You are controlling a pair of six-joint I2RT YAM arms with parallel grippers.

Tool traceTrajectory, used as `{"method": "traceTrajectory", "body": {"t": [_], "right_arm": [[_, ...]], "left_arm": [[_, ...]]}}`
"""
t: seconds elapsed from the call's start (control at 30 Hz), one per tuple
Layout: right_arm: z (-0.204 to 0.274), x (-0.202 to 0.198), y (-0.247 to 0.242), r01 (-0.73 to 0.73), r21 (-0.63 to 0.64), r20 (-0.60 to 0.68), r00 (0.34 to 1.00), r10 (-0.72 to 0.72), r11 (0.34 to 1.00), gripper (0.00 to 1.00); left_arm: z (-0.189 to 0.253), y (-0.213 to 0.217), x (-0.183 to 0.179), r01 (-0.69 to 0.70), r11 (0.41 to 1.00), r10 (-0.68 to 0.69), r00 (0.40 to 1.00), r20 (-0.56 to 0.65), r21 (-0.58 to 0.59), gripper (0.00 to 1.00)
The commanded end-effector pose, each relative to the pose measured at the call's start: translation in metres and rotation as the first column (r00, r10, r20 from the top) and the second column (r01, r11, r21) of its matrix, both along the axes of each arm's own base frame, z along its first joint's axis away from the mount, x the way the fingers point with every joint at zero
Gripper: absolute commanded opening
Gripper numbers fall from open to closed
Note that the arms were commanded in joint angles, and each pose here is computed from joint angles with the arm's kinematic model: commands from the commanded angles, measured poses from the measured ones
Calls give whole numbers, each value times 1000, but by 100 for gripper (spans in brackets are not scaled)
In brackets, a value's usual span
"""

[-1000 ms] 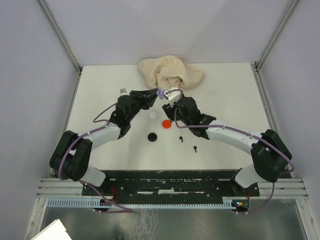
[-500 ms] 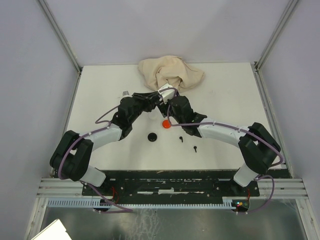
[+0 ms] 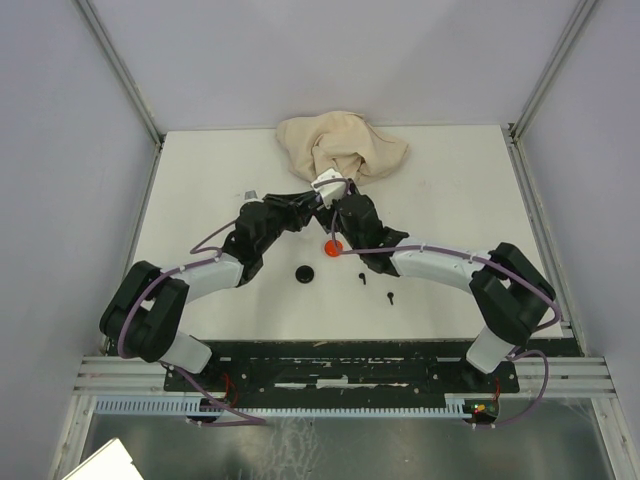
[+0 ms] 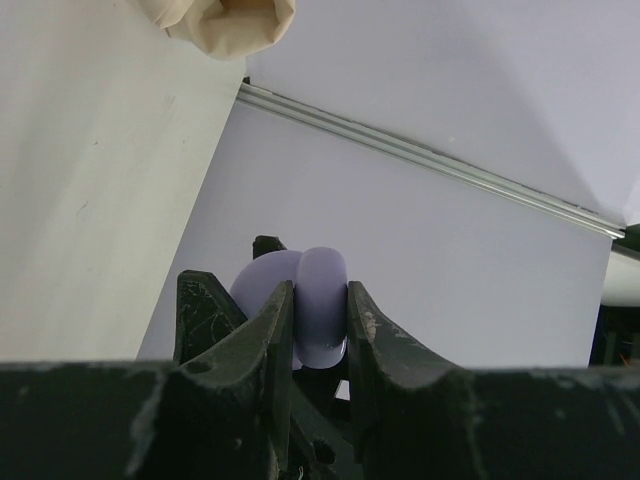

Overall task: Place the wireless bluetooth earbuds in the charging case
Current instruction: Close the charging case.

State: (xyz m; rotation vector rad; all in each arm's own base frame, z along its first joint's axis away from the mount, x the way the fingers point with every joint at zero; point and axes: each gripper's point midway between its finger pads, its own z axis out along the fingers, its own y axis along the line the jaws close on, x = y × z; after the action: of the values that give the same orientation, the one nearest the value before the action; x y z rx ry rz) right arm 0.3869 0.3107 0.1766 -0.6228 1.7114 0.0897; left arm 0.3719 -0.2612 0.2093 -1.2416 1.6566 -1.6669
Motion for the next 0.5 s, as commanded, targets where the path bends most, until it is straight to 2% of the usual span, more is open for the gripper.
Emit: {"method": "traceTrajectory", "body": {"t": [0.0,0.33,0.47], "right_arm": [[37,10,-22,100,32,119,987,-103,994,71],[44,-2,-57,173,-15,153,974,-168,985,72],[32,-10,-78,226,-67,45,974,-223,972,75]], "left_arm": [[1,0,-3,15,999,-15,1000,2,-30,3],[-15,13,1,-3,1000,3,1000,-11,12,3],[-26,37,8,-20,988,18,1000,15,154,3]]}}
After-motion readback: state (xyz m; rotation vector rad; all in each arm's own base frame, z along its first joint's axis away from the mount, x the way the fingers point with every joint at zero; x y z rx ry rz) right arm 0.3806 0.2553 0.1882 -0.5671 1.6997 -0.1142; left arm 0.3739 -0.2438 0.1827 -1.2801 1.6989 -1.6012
